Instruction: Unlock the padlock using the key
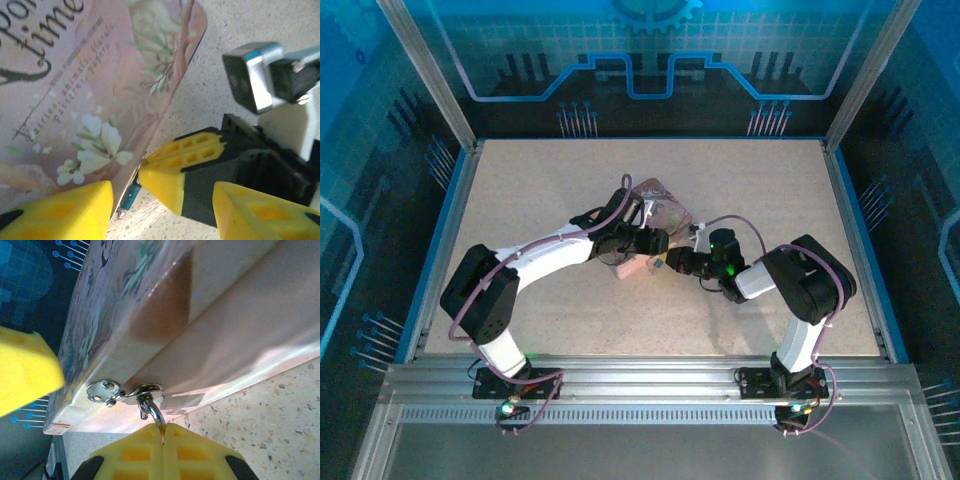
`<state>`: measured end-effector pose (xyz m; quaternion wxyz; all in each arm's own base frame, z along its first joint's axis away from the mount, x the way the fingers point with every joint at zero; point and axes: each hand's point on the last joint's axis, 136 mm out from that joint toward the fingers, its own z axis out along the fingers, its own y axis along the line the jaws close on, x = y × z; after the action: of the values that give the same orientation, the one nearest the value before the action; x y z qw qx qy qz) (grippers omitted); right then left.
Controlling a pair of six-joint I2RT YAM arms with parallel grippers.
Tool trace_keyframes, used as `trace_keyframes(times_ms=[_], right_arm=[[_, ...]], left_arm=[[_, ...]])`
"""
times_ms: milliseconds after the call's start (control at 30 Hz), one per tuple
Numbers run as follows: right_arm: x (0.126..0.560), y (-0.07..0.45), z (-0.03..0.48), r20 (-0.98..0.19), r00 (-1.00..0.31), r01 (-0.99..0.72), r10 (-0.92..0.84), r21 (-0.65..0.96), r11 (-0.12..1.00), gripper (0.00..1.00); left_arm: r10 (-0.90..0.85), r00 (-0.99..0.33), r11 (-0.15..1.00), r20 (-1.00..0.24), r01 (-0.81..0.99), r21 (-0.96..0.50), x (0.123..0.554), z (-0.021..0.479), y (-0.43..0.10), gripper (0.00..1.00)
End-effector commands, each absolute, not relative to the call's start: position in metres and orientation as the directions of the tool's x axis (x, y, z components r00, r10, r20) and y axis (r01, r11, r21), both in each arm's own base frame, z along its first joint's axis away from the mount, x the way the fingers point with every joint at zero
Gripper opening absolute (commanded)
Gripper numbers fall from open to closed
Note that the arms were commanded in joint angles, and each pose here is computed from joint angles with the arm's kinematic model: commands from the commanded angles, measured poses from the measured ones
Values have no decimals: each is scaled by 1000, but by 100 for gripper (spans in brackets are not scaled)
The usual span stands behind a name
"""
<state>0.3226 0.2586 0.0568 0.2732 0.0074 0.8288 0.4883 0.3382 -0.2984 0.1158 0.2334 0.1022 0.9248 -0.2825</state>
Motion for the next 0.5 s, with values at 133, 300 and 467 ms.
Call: trace_keyframes(times_ms=[133,300,467], right_arm=[[327,261,78,-489,-819,-298,301,810,505,0],[331,254,82,-495,-807,-293,322,810,508,0],[337,249,88,-501,-796,-295,341,811,505,0]], left_arm=[[83,-898,831,-431,301,-468,318,93,-291,56],[85,-902,850,-423,287,-442,311,86,-279,57],[88,-906,860,-415,279,-427,304,82,-271,57]])
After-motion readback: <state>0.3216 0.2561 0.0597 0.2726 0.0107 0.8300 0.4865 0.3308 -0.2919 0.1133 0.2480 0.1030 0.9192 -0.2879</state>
